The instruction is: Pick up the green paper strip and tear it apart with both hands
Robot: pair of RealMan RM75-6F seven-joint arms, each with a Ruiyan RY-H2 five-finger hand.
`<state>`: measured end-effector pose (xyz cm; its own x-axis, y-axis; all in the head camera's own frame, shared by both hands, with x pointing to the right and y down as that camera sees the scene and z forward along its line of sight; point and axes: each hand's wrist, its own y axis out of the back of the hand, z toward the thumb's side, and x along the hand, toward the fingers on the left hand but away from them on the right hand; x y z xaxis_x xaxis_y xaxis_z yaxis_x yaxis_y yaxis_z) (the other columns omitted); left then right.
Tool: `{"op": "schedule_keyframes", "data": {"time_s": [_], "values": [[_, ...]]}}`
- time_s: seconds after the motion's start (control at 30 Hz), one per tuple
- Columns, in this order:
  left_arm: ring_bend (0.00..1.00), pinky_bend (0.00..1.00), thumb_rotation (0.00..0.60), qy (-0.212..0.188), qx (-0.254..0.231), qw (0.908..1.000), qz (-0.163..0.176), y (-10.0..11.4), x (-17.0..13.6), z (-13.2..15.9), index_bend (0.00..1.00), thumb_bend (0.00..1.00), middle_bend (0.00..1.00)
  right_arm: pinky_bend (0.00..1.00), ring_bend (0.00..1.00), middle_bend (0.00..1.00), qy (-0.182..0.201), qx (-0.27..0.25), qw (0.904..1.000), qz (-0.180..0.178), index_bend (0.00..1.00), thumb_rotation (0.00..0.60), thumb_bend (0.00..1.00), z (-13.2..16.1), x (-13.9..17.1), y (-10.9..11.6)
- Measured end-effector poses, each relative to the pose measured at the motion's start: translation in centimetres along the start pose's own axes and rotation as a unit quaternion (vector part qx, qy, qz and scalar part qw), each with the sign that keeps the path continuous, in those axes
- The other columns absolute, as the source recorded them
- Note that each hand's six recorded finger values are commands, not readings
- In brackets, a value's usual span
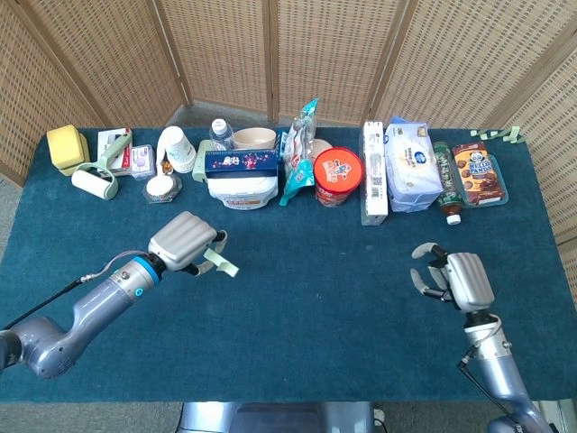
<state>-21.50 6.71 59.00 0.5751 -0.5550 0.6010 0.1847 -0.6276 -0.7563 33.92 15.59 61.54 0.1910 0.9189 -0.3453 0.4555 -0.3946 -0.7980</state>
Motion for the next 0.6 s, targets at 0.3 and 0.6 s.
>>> {"op": "schedule_keyframes", "data": {"time_s": [0.3,0.6], "values": [[1.00,1.00,0.600,-0.020,0.007,0.9996,-0.016,1.2,1.4,1.0,0.63,0.46,1.00,0.99,1.00,1.00,0.006,-0.001,0.9999,0.012,0.34,0.422,0.30,0.6,-0.2,-1.4],[1.00,1.00,0.600,-0.039,0.014,0.9987,-0.030,1.6,2.8,2.5,0.62,0.46,1.00,0.87,0.89,0.91,0.020,0.005,0.9997,0.016,0.06,0.438,0.29,1.3,0.1,-2.7]]}}
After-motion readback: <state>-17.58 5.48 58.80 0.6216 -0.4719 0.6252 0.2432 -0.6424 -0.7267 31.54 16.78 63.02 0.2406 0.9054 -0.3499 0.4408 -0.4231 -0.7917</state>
